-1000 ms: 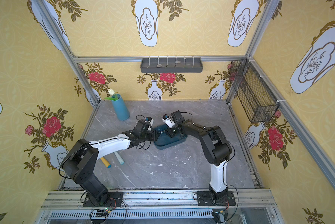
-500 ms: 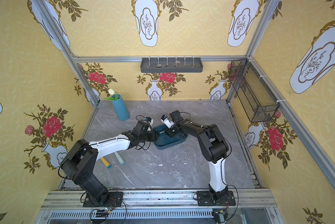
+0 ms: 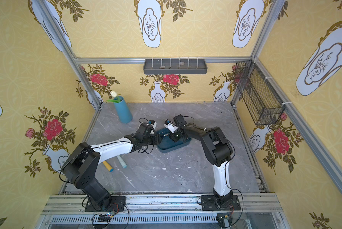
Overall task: Take out the socket from the storage box
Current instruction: Pick up the socket head from the storage box.
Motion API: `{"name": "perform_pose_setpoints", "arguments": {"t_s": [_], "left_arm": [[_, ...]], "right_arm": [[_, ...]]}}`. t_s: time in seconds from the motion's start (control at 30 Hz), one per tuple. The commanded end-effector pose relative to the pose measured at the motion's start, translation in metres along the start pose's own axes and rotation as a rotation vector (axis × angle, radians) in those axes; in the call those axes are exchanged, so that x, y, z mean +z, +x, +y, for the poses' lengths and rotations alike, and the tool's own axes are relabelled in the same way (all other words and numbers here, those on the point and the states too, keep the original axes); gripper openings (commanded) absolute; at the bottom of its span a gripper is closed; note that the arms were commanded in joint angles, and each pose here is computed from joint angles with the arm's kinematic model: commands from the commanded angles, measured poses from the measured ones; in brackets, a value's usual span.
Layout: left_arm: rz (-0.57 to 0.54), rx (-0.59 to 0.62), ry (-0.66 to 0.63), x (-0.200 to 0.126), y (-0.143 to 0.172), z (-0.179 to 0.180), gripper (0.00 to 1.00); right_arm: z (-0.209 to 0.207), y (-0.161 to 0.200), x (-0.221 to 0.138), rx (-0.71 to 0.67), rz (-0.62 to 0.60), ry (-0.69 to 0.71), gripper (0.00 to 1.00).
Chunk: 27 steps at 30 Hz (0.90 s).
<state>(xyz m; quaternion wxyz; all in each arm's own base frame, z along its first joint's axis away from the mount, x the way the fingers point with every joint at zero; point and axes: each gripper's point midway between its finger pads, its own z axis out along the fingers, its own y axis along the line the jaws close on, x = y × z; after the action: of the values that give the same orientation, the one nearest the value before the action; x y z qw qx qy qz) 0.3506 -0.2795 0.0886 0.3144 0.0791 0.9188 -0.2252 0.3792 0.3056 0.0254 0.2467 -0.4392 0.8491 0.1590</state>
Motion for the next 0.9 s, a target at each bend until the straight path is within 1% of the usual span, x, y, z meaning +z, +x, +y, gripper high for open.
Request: {"name": "perform_pose_setpoints", "arguments": {"t_s": [0.0,0.17,0.27,0.37,0.47,0.57,0.73,0.87], "left_arm": [[0.018,-0.003,-0.012,0.001,0.007,0.004,0.54],[0.014,-0.007,-0.011,0.000,0.007,0.005,0.54],[0.013,-0.007,-0.012,0.000,0.007,0.005,0.53],[0.014,-0.007,-0.011,0.000,0.007,0.005,0.53],[0.010,-0.006,-0.011,-0.001,0.006,0.005,0.54],[0.009,-0.007,-0.012,-0.001,0.006,0.005,0.53],[0.006,-0.004,-0.008,-0.002,0.005,0.004,0.54],[0.001,0.004,-0.002,-0.003,0.002,0.002,0.54]], "right_arm": [[0.001,-0.004,0.002,-0.006,-0.007,-0.001,0.35],[-0.003,-0.002,0.005,-0.002,0.008,0.016,0.34],[-0.004,0.001,0.007,0.001,0.018,0.027,0.29],[-0.004,0.000,0.005,-0.002,0.016,0.037,0.23],[-0.004,-0.002,-0.001,-0.005,0.014,0.043,0.20],[-0.004,-0.007,-0.012,-0.005,0.000,0.054,0.19],[-0.005,-0.018,-0.043,0.021,-0.044,0.082,0.17],[-0.017,-0.019,-0.077,0.104,-0.097,0.112,0.17]]}}
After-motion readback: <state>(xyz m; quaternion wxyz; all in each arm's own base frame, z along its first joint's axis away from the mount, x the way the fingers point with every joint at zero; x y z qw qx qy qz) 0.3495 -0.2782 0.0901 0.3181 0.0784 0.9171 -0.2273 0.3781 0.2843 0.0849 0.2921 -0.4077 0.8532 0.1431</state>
